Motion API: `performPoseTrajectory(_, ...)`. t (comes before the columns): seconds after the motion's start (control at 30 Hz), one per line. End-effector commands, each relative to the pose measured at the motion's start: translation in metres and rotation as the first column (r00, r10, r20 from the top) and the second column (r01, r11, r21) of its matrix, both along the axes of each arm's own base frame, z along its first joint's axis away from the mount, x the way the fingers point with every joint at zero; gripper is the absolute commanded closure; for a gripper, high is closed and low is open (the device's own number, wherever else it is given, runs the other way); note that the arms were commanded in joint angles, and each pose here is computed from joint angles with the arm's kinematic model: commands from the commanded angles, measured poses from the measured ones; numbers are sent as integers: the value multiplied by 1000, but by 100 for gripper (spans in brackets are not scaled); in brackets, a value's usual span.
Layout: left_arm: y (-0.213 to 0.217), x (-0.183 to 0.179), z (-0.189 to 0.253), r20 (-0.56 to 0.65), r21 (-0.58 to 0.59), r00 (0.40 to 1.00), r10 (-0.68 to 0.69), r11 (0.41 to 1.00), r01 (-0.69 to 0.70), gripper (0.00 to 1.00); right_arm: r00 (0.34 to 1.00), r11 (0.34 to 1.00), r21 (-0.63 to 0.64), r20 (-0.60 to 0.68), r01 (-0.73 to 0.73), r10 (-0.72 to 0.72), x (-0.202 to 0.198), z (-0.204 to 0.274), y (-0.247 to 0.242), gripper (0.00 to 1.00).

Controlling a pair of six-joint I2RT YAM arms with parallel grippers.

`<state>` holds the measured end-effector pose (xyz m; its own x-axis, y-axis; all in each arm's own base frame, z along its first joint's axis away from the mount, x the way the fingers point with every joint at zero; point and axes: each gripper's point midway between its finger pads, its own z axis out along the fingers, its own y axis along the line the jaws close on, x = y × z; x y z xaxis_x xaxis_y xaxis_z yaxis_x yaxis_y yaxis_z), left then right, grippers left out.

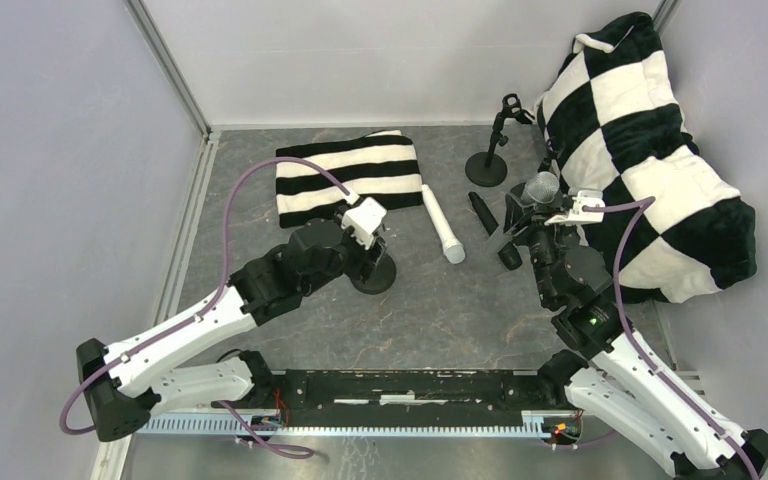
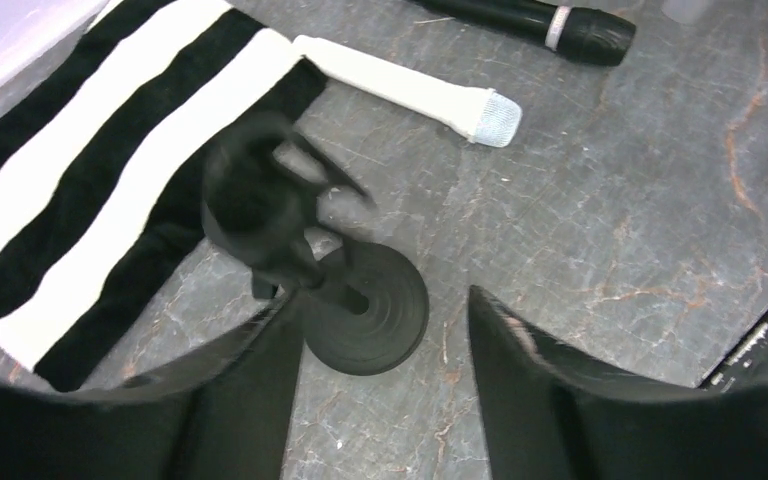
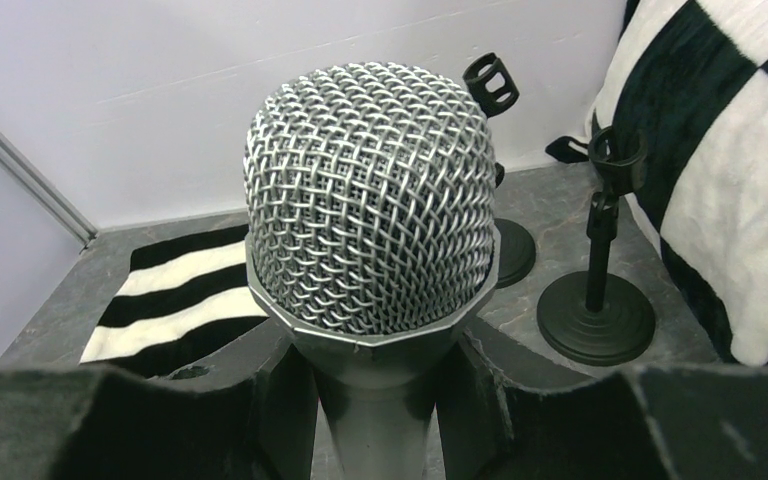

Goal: Attach the microphones to the stand

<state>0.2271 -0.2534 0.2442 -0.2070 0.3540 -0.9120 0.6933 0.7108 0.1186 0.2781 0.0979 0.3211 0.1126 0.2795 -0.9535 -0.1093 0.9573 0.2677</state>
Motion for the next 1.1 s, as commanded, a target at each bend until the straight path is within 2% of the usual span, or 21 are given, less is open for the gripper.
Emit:
performPoseTrajectory(0.0,13,6,4,-12,-77,994,106,991,-106,29,999,999,30,25,-34,33,0,7,6,100)
performPoseTrajectory(0.17,18,7,1,-42,-113,987,157,981,-160,1,999,998,33,21,-44,44,1,6,9,100)
performPoseTrajectory(0.3,20,9,10,-63,-156,977,203,965,-210,0,999,998,32,20,-46,45,1,6,9,100)
performPoseTrajectory(0.47,25,9,32,-137,-278,949,283,909,-311,0,999,999,31,17,-43,43,0,4,8,100)
performPoseTrajectory(0.57,39,17,44,-220,-356,883,415,809,-468,0,999,999,35,14,-41,41,0,2,7,100)
performPoseTrajectory(0.67,54,22,46,-347,-406,772,533,656,-636,0,999,998,42,9,-43,42,0,0,8,100)
performPoseTrajectory(0.77,58,25,45,-447,-451,690,569,523,-723,0,999,998,48,4,-48,48,0,-3,9,100)
performPoseTrajectory(0.83,52,27,43,-494,-462,667,558,481,-745,0,999,998,52,3,-48,48,-1,-3,9,100)
performPoseTrajectory(0.9,43,32,42,-525,-448,646,555,465,-764,0,999,998,53,3,-43,43,-1,-4,8,100)
performPoseTrajectory(1.07,40,34,20,-594,-305,496,633,393,-867,0,1000,998,48,2,-31,31,-2,-5,5,100)
